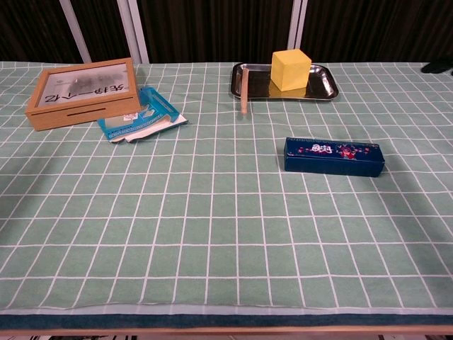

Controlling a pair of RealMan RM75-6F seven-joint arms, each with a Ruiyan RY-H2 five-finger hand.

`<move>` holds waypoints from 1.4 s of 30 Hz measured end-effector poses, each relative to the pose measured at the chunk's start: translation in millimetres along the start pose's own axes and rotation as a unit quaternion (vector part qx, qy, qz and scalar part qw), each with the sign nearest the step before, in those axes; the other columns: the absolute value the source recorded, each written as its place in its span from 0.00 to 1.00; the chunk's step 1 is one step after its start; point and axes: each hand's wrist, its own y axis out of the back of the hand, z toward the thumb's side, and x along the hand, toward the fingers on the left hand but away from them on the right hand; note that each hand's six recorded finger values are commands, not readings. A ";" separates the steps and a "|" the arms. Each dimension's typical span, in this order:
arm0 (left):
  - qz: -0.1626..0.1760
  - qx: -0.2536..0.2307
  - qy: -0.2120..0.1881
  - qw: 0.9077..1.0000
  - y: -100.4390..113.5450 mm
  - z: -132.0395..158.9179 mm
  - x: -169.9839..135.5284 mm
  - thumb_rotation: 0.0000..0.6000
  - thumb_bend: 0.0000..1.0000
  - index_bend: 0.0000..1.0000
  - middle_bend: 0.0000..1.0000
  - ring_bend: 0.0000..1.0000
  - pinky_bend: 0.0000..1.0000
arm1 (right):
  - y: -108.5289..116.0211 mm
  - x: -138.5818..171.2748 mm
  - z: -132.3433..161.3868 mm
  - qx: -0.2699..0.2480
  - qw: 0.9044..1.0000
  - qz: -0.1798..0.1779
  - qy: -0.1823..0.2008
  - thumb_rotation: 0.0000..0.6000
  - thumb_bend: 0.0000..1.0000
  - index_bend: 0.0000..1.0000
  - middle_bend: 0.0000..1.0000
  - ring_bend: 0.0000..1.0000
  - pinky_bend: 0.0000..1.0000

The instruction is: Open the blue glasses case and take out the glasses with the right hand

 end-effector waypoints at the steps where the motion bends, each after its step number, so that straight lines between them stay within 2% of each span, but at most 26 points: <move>1: -0.001 -0.002 0.000 1.000 -0.1 0.2 0.2 1.00 0.03 0.00 0.00 0.00 0.00 | 1.5 -6.8 7.6 0.009 1.000 0.004 0.005 1.00 0.11 0.00 0.00 0.00 0.23; 8: -0.008 -0.012 0.000 1.000 -1.3 1.0 1.2 1.00 0.03 0.00 0.00 0.00 0.00 | 0.3 -51.8 64.3 0.044 0.998 0.028 0.034 1.00 0.14 0.01 0.00 0.00 0.22; 18: -0.022 -0.026 0.003 0.999 -4.2 2.2 3.3 1.00 0.03 0.00 0.00 0.00 0.00 | -23.6 -79.7 100.8 0.037 0.994 0.096 -0.025 1.00 0.17 0.06 0.00 0.00 0.22; 24: -0.028 -0.034 0.005 0.999 -4.8 1.6 4.4 1.00 0.03 0.00 0.00 0.00 0.00 | -35.4 -94.4 129.5 0.037 0.990 0.125 -0.046 1.00 0.17 0.06 0.00 0.00 0.22; 34: -0.033 -0.041 0.007 0.999 -5.3 1.0 5.3 1.00 0.03 0.00 0.00 0.00 0.00 | -48.5 -109.9 141.4 0.033 0.989 0.129 -0.059 1.00 0.22 0.10 0.00 0.00 0.22; 42: -0.037 -0.042 0.008 0.998 -6.4 1.7 5.3 1.00 0.03 0.00 0.00 0.00 0.00 | -52.4 -116.7 139.4 0.029 0.989 0.131 -0.061 1.00 0.29 0.22 0.00 0.00 0.22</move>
